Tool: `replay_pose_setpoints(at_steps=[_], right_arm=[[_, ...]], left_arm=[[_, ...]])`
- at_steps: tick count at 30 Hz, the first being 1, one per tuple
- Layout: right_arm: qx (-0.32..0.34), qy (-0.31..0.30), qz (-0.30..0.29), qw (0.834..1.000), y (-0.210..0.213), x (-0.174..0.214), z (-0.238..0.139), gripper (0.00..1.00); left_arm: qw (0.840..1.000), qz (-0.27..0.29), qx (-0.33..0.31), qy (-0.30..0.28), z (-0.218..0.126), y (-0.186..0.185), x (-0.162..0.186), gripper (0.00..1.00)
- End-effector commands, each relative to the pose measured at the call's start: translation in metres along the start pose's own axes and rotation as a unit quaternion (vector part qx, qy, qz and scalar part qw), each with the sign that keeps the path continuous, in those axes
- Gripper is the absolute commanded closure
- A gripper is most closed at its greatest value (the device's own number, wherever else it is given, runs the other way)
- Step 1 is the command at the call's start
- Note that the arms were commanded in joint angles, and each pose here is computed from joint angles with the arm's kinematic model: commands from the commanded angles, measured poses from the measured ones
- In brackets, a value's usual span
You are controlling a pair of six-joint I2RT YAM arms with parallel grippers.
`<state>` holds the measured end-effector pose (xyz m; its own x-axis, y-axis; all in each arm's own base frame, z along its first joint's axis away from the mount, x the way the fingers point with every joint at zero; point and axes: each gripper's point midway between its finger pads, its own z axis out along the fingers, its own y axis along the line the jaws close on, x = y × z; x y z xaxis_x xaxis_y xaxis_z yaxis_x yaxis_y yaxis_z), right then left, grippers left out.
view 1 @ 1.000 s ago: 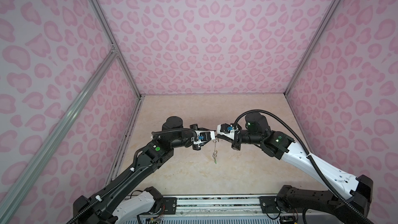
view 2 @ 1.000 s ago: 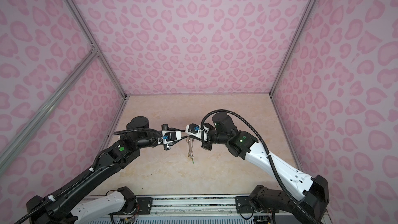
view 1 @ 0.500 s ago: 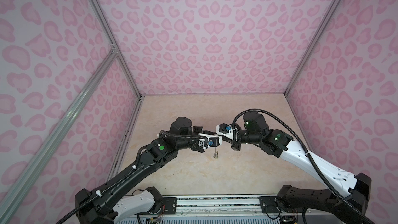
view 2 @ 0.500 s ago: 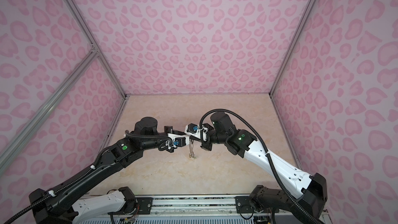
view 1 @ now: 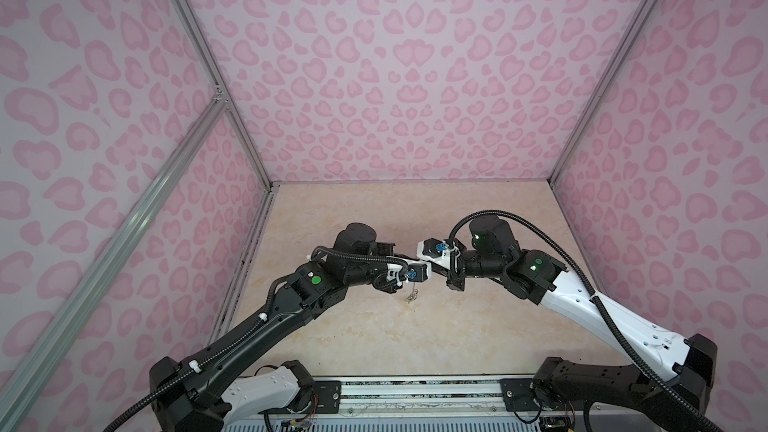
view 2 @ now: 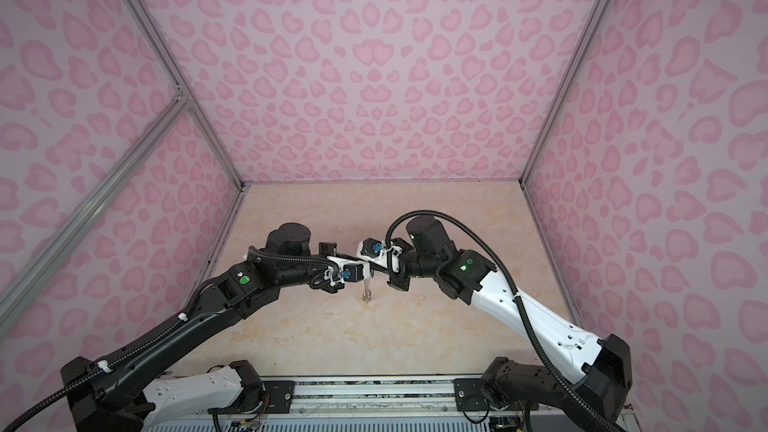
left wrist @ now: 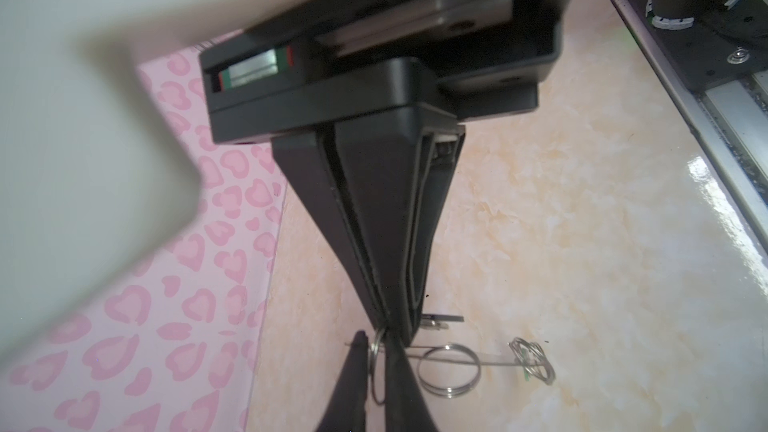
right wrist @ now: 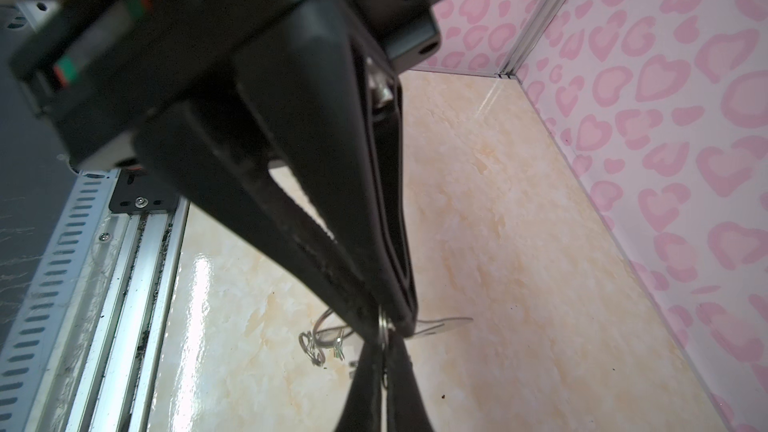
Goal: Put the keys on the keyring
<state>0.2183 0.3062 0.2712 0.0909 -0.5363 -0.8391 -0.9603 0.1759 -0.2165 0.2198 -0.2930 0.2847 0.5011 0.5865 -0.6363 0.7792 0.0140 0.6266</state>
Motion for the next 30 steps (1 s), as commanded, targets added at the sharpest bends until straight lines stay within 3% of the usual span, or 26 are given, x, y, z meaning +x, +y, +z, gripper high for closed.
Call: replay_pose_setpoints(at_steps=[1,5,9,13,23,30], right_arm=[[-0.004,-0.017,-0.012,1.0,0.002,-0.009,-0.003,1.0],[0.013,-0.023,-0.02,0.999,-0.002,-0.012,-0.006,1.0],[0.043,-0.017,-0.027,0.999,-0.01,-0.007,-0.011,0.82],[0.077,-0.012,-0.018,0.997,-0.021,0.002,-0.018,0.76],[0.102,-0.045,-0.006,0.994,-0.028,-0.007,-0.027,0.74],[0.123,-0.086,-0.002,0.989,-0.037,-0.029,-0.038,0.74]], left_arm=[[1.0,0.004,-0.004,-0.006,-0.001,0.005,-0.005,0.93],[1.0,-0.004,-0.001,-0.005,0.001,0.004,-0.004,0.97],[0.999,-0.024,-0.004,-0.027,-0.001,0.008,-0.011,0.97],[0.995,-0.06,-0.011,-0.074,-0.008,0.019,-0.021,0.97],[0.967,-0.142,-0.042,-0.207,-0.028,0.049,-0.038,0.97],[0.951,-0.165,-0.06,-0.254,-0.035,0.062,-0.041,0.97]])
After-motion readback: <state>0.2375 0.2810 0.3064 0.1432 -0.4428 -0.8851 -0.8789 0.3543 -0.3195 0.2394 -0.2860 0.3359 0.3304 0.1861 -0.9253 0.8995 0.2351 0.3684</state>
